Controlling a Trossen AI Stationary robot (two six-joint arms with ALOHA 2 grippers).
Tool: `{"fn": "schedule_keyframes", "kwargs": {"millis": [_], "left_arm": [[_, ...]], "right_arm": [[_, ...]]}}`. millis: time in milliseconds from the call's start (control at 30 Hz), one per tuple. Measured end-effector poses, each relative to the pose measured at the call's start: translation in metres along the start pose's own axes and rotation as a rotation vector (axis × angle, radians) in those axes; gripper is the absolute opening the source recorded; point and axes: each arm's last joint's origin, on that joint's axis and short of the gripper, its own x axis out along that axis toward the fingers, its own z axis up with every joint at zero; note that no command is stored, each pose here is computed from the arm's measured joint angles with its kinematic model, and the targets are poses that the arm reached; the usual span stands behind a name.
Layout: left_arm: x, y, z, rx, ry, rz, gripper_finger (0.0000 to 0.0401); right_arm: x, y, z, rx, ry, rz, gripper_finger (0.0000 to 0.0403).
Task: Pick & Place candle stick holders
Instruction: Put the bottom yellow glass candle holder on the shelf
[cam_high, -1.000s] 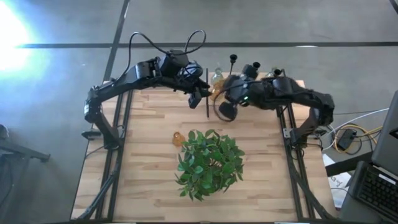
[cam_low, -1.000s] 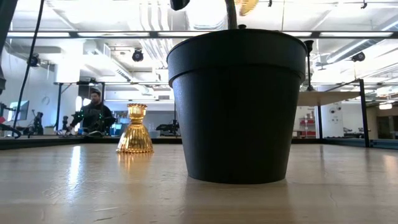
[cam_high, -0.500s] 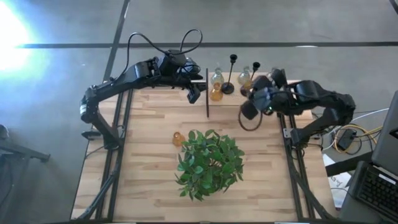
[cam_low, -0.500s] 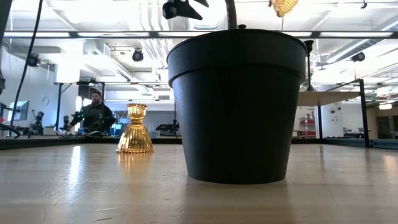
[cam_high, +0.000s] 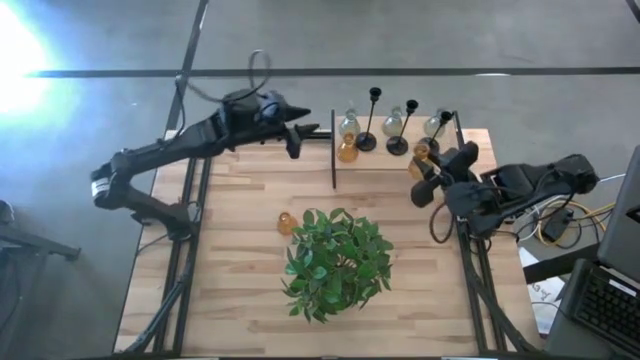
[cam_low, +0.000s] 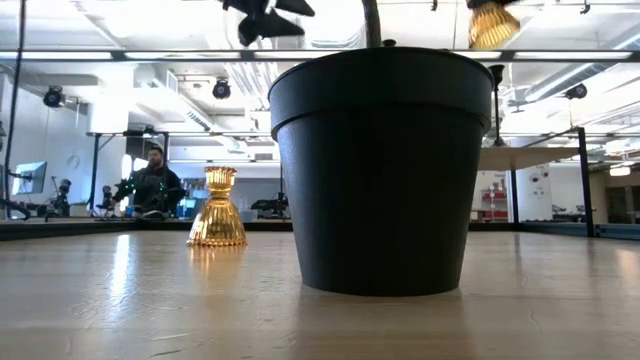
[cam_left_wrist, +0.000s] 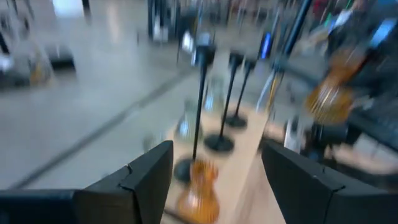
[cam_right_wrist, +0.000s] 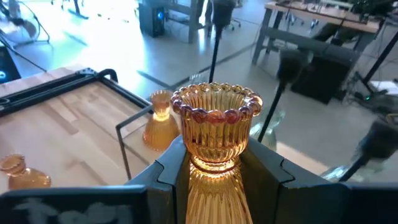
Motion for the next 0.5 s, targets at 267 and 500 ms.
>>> {"fn": "schedule_keyframes", "kwargs": {"millis": [267, 500], "left_arm": [[-0.015, 0.006, -0.032, 0.042, -0.314, 0.052, 0.025], [-0.016, 0.009, -0.048, 0.027, -0.381, 0.085, 0.025]], "right_arm": [[0.012, -0.009, -0.051, 0.073, -0.077, 0.046, 0.0102], [0.022, -0.018, -0.076, 0.097, -0.171, 0.033, 0.0102]]}}
